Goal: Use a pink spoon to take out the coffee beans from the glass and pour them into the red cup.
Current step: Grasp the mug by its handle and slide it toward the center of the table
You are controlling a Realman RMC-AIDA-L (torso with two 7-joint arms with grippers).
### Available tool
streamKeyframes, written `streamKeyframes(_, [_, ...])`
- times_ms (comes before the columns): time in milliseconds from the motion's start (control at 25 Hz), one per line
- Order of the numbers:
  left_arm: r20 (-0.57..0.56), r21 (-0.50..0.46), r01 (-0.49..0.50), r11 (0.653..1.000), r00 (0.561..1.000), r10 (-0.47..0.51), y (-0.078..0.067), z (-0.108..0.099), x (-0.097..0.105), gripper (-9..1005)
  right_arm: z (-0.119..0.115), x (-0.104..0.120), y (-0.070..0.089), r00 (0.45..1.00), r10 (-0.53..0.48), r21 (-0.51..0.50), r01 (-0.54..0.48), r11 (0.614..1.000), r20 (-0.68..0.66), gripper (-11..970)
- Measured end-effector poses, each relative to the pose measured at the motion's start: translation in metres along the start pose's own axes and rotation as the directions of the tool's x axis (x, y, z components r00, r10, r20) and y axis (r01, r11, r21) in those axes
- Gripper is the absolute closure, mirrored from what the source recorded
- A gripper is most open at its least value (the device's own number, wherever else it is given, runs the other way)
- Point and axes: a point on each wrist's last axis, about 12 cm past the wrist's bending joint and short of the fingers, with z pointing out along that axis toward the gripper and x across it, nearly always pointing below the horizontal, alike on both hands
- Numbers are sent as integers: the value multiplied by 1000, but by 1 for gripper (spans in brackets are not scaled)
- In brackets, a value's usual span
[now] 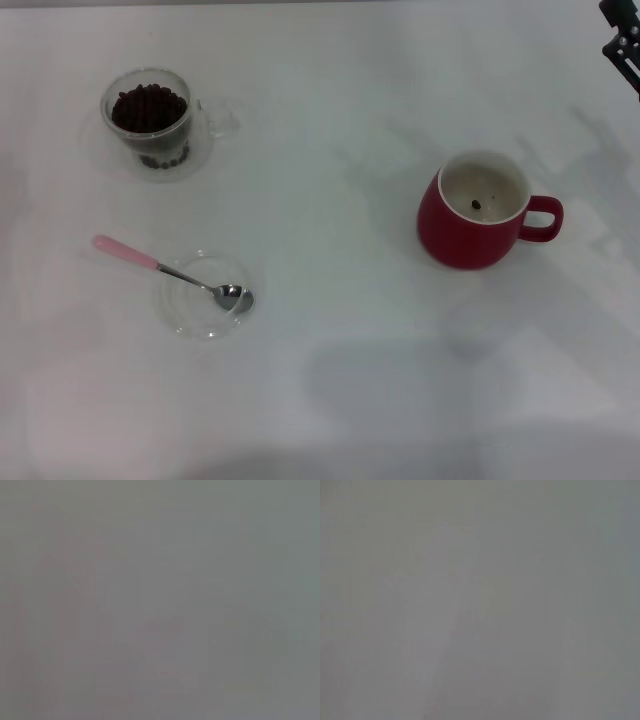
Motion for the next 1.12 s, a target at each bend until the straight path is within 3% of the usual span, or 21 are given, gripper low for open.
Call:
streamKeyframes(280, [4,-1,-1,1000,1000,1,2,-9,0,324,-9,1,-2,997,71,12,-70,997,-27,90])
streamKeyframes(520, [8,-7,-5,1000,1000,5,7,-17,0,325,-31,1,-2,990,116,38,-113,993,-83,91])
streamKeyframes(800, [-3,12,-24,1000,1000,24,8,-20,1,325,-65,-1,8,975,155,41,-150,988,-160,91])
streamKeyframes(1120, [-5,13,-23,1000,1000,23,8,-21,1,325,-83,-1,17,960,183,23,-183,983,-213,92])
